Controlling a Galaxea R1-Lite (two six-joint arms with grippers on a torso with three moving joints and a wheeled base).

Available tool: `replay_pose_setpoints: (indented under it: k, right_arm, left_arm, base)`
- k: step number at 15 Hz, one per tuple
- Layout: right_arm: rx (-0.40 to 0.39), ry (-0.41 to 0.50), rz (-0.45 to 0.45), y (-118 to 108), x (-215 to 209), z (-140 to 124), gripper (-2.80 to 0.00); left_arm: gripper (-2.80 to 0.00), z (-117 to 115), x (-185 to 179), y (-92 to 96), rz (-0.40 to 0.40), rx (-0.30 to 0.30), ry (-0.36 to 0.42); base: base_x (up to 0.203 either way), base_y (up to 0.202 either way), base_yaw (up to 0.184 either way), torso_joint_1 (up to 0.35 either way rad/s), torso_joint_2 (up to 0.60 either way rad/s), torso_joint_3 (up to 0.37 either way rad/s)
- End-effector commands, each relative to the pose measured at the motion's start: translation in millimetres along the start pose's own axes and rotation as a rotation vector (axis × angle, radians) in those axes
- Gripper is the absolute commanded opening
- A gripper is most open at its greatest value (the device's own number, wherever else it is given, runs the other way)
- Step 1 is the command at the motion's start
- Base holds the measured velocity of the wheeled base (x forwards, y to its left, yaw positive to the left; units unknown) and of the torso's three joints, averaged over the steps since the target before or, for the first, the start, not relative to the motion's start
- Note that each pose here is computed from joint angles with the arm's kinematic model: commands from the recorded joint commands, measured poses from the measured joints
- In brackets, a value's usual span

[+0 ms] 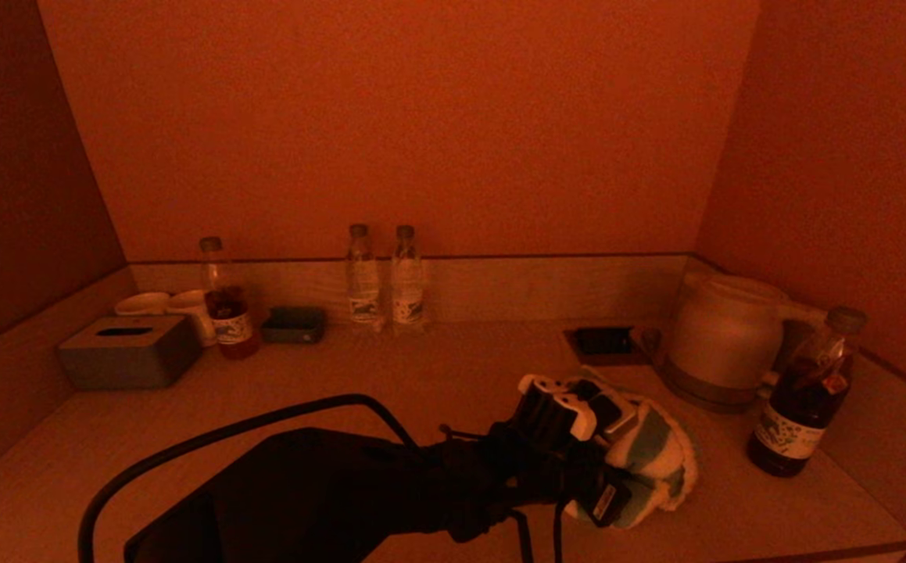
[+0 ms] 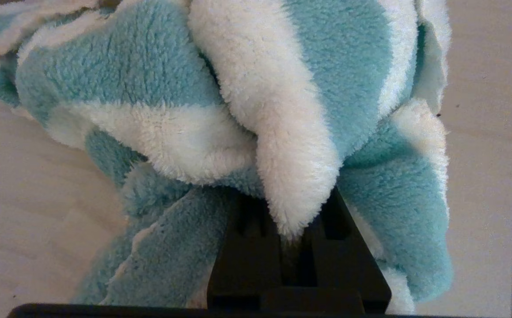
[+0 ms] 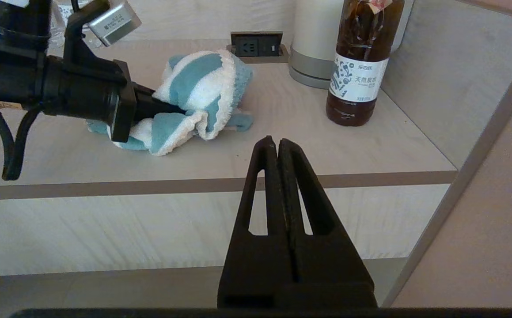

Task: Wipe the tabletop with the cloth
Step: Sweep the stains on the table

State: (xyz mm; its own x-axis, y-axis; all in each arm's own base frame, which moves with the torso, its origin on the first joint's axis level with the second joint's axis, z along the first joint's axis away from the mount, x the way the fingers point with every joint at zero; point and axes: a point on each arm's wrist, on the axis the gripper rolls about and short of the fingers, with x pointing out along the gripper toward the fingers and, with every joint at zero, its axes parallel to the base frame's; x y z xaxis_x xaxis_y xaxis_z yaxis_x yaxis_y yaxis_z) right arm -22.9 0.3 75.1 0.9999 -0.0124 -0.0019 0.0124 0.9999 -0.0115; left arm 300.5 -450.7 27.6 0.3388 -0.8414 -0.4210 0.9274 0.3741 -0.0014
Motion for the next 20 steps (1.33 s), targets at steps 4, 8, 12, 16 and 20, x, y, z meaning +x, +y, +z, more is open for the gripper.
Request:
replay_pose_setpoints:
  k: [4,8,12,16,20]
  right_arm:
    - [-0.001,0.001,0.0,0,0,0,-2.8]
    - [-0.001,0.001,0.0,0,0,0,-2.8]
    - [-0.001,0.001,0.0,0,0,0,-2.8]
    - [-0.001,0.001,0.0,0,0,0,-2.8]
    - [-0.001,0.001,0.0,0,0,0,-2.8]
  left_arm:
    - [-2.8,-9,2,-5.0,0.025,0.044,0.05]
    - [-2.8,-9,-6,-7.5,0.046,0.086,0.081]
    - [-2.8,-15,-20,-5.0,0.135,0.147,0.142]
    - [-2.8,-14,-40,8.8,0.183,0.135,0.171]
    - [-2.8,-18,-56,23.8,0.25,0.116,0.213]
  base:
    - [0.0,0.0,0.0,0.0,0.0,0.0]
    - [0.0,0.0,0.0,0.0,0.0,0.0]
    - [0.0,0.0,0.0,0.0,0.0,0.0]
    - [0.0,0.0,0.0,0.0,0.0,0.0]
    - [0.0,0.0,0.0,0.0,0.0,0.0]
